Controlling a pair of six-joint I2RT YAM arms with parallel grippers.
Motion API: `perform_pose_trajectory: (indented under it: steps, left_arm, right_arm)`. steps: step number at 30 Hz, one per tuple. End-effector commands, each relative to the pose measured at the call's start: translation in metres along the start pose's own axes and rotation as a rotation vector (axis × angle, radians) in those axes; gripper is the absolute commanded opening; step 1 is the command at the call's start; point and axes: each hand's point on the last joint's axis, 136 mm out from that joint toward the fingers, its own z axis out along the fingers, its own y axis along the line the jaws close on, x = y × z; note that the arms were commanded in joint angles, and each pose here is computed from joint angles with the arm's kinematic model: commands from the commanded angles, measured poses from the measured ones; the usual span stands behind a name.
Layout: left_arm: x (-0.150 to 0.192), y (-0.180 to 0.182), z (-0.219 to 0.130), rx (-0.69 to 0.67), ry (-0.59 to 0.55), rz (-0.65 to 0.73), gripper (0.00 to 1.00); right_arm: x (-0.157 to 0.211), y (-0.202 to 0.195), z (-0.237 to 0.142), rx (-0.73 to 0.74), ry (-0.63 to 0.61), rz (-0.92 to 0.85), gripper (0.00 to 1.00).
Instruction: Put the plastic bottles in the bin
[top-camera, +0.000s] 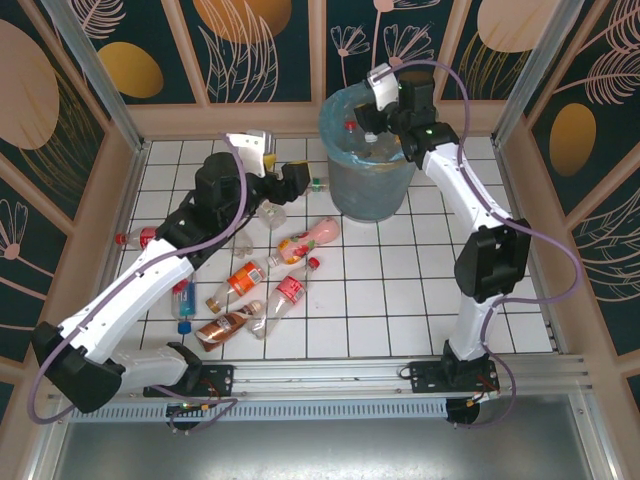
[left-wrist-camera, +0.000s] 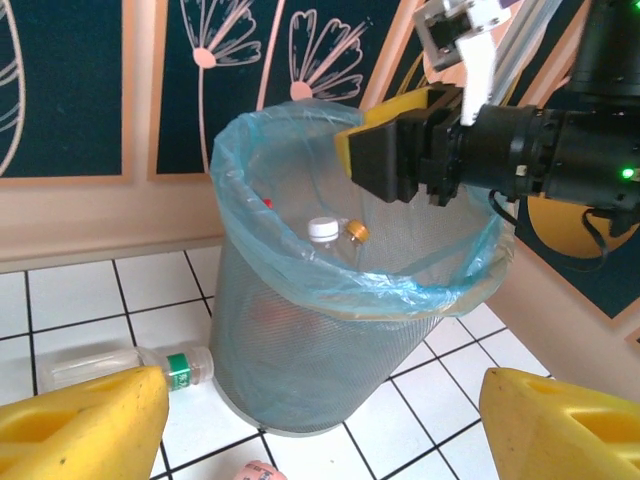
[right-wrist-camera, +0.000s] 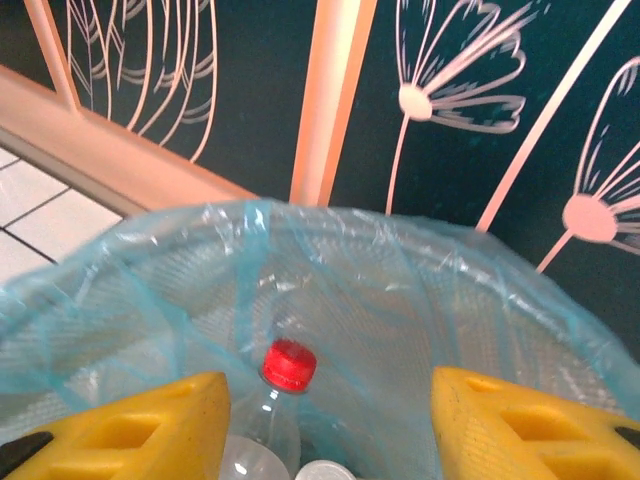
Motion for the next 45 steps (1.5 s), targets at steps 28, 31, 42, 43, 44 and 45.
perform_pose_trajectory:
  steps: [28, 31, 42, 43, 44, 45]
  left_arm:
    - [0.19, 0.04, -0.058, -0.038, 0.638, 0.003, 0.72]
    - [0.212, 0.04, -0.06, -0.027, 0.716, -0.024, 0.67]
    - [0.274, 0.061, -0.07, -0.115, 0.925, -0.094, 0.63]
    - [0.278, 0.062, -0.071, -0.121, 0.939, -0.099, 0.63]
    - [0.281, 0.063, -0.071, -0.126, 0.948, -0.103, 0.63]
    - [0.284, 0.064, -0.072, -0.132, 0.958, -0.107, 0.63]
  right_arm:
    - [0.178, 0.224, -0.148, -0.439, 0.235, 1.005, 0.45]
    - [0.199, 0.239, -0.145, -0.495, 0.272, 1.131, 0.44]
    - [0.254, 0.262, -0.122, -0.49, 0.399, 1.27, 0.46]
    - [0.256, 0.264, -0.119, -0.495, 0.416, 1.279, 0.46]
    - [0.259, 0.267, -0.117, -0.498, 0.427, 1.288, 0.47]
    - [0.261, 0.269, -0.115, -0.502, 0.439, 1.3, 0.47]
